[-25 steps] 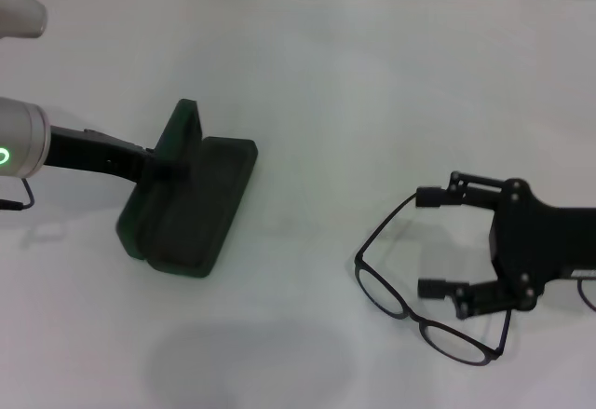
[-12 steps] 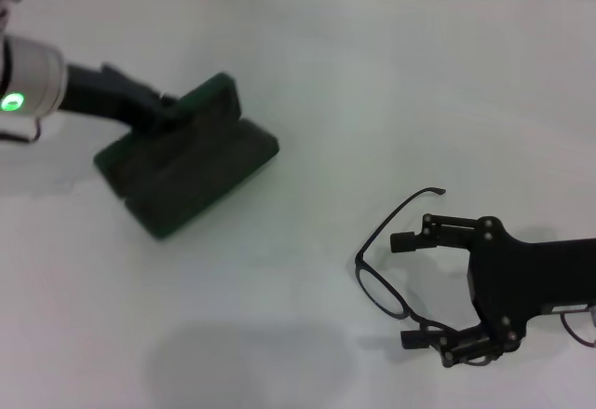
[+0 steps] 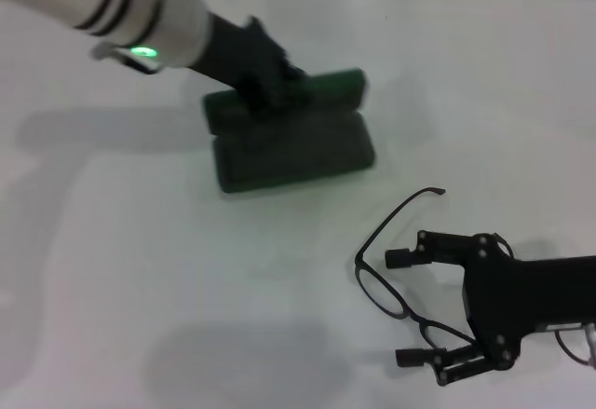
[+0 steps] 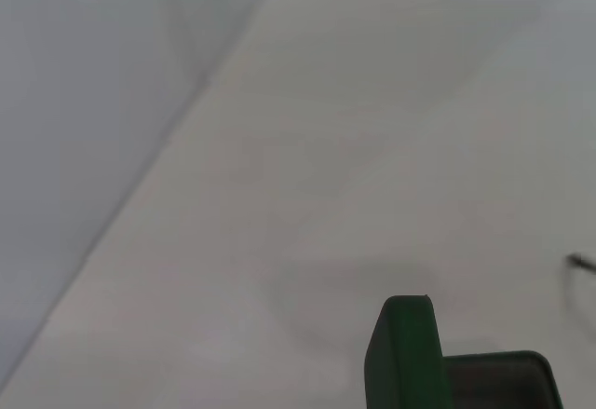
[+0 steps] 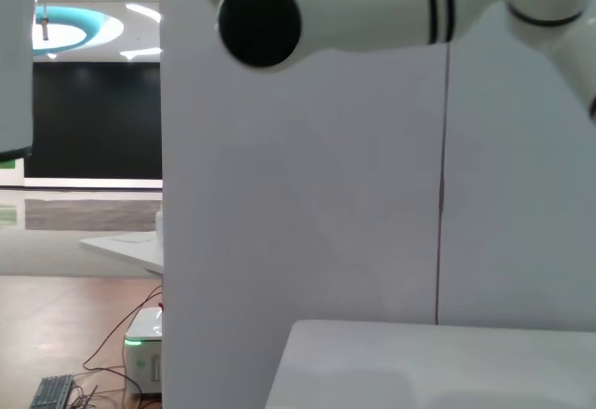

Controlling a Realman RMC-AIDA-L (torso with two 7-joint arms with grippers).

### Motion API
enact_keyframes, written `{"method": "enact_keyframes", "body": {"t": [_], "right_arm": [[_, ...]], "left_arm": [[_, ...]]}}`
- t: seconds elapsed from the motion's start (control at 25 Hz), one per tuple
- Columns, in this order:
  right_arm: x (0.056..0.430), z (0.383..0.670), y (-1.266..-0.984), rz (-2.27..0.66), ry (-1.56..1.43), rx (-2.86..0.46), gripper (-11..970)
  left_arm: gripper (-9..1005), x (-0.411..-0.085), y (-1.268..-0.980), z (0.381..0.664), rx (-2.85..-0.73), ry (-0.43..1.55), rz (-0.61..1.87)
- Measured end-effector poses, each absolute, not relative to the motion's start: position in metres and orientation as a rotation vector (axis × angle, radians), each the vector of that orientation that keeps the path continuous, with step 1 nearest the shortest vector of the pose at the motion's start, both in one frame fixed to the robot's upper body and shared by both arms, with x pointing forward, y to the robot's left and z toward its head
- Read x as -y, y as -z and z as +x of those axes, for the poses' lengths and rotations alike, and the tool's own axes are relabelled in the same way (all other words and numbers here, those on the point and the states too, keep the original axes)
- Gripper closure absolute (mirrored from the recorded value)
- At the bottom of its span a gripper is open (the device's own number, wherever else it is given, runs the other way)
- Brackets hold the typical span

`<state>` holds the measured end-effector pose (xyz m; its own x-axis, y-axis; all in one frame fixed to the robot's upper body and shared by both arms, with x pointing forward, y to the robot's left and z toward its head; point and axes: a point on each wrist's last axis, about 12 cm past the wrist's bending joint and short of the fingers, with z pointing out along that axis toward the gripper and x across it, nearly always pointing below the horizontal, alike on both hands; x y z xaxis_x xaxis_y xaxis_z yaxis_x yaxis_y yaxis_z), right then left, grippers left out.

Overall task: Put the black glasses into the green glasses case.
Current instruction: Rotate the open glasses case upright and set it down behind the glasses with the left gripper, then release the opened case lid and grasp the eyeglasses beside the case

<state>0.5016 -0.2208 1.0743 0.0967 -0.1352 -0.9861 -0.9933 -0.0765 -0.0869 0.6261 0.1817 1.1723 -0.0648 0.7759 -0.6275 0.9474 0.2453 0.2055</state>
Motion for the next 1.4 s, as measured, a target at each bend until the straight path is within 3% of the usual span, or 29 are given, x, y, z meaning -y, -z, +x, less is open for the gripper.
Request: {"method": "enact_keyframes", "body": {"t": [0.28,0.6,0.68,0.84,1.0,1.2,1.4], "right_arm": [[0.223,0.495,-1.070,-1.397,-1.110,-1.206,74],[0.229,0.491,-1.066,-1.380,-1.099,-1.221,74],[0.230,0.492,-1.067,-1.372,-1.093,-1.219,75],[0.232,0.499,-1.075,-1.336,-1.085,-1.213,75],[0.239,0.512,-1.089,-1.312,-1.107,-1.279,82],[0.236,0.531,-1.125,-1.454,-1.120,-1.418,94],[0.219,0.544,-1.156,-1.616,-0.998,-1.685,134]], "left_arm": [[771,-0.148,-1.163,0.627,-1.793,0.363,1.768],[763,-0.145,-1.171,0.627,-1.748,0.402,1.710],[686,-0.150,-1.173,0.624,-1.725,0.461,1.632],[531,-0.180,-1.168,0.608,-1.611,0.693,1.314],[494,-0.219,-1.135,0.568,-1.442,0.889,0.966],[498,-0.256,-1.086,0.518,-1.364,0.910,0.661],[502,-0.285,-1.068,0.494,-1.391,0.831,0.531]]}}
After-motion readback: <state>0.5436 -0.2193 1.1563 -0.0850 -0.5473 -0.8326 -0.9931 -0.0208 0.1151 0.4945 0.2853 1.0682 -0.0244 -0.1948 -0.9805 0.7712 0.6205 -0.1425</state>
